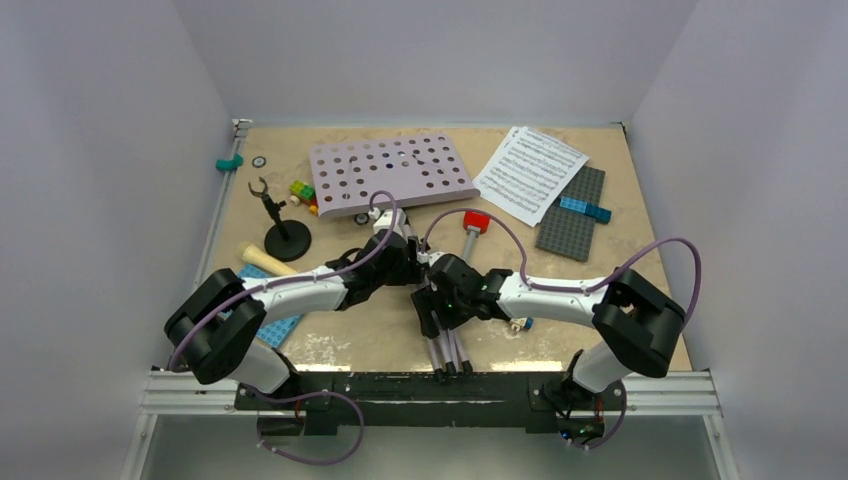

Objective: Pack up the instrument practice props

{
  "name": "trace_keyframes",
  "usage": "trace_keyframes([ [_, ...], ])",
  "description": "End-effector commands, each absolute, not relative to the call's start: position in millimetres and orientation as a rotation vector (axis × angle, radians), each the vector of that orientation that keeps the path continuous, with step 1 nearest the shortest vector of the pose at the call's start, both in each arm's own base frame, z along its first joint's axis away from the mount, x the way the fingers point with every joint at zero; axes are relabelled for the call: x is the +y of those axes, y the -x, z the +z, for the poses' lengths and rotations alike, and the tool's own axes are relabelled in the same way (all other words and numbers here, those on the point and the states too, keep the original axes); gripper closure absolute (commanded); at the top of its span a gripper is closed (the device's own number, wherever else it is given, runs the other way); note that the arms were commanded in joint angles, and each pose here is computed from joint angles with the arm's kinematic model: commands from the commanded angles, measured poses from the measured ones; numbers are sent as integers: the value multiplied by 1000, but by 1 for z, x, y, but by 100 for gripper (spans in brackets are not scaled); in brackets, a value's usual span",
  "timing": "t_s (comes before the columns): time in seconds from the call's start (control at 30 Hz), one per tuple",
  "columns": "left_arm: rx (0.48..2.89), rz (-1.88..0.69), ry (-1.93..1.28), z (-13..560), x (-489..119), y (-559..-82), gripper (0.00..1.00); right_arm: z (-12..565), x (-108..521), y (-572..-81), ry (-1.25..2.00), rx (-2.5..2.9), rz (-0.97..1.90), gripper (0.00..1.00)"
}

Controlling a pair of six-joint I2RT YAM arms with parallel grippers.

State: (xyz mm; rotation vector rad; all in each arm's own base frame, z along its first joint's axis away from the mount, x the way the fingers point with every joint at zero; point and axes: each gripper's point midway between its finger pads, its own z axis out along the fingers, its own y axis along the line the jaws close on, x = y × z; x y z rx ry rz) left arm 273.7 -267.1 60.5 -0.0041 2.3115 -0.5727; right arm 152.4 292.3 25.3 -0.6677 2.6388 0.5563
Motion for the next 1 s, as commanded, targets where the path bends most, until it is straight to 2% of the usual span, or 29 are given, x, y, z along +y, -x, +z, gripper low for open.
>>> trace_keyframes([
  [0.0, 2322, -587, 56, 68, -275, -278, 31, 16, 291, -152, 643, 2666, 542, 22],
  [0.23, 2362, -578, 9, 53, -291, -287, 30, 5, 289, -143, 656, 2694, 561, 33],
  [0.47, 2359, -596, -11, 43, -299, -291, 51, 4, 294, -141, 685, 2695, 578, 64],
  [0.53, 2359, -597, -13, 42, -299, -291, 54, 3, 295, -141, 688, 2698, 578, 66],
  [0.57, 2358, -598, -13, 42, -299, -291, 54, 4, 295, -141, 689, 2696, 579, 64],
  [0.63, 2347, -603, -13, 47, -297, -289, 51, 9, 295, -142, 684, 2681, 585, 48],
  [0.73, 2321, -587, -3, 57, -288, -288, 40, 27, 294, -145, 665, 2629, 612, 27],
  [0.83, 2294, -570, -7, 71, -280, -286, 33, 46, 290, -147, 653, 2595, 613, 20],
  [0.97, 2261, -562, -20, 92, -274, -286, 28, 69, 283, -153, 642, 2545, 587, 19],
])
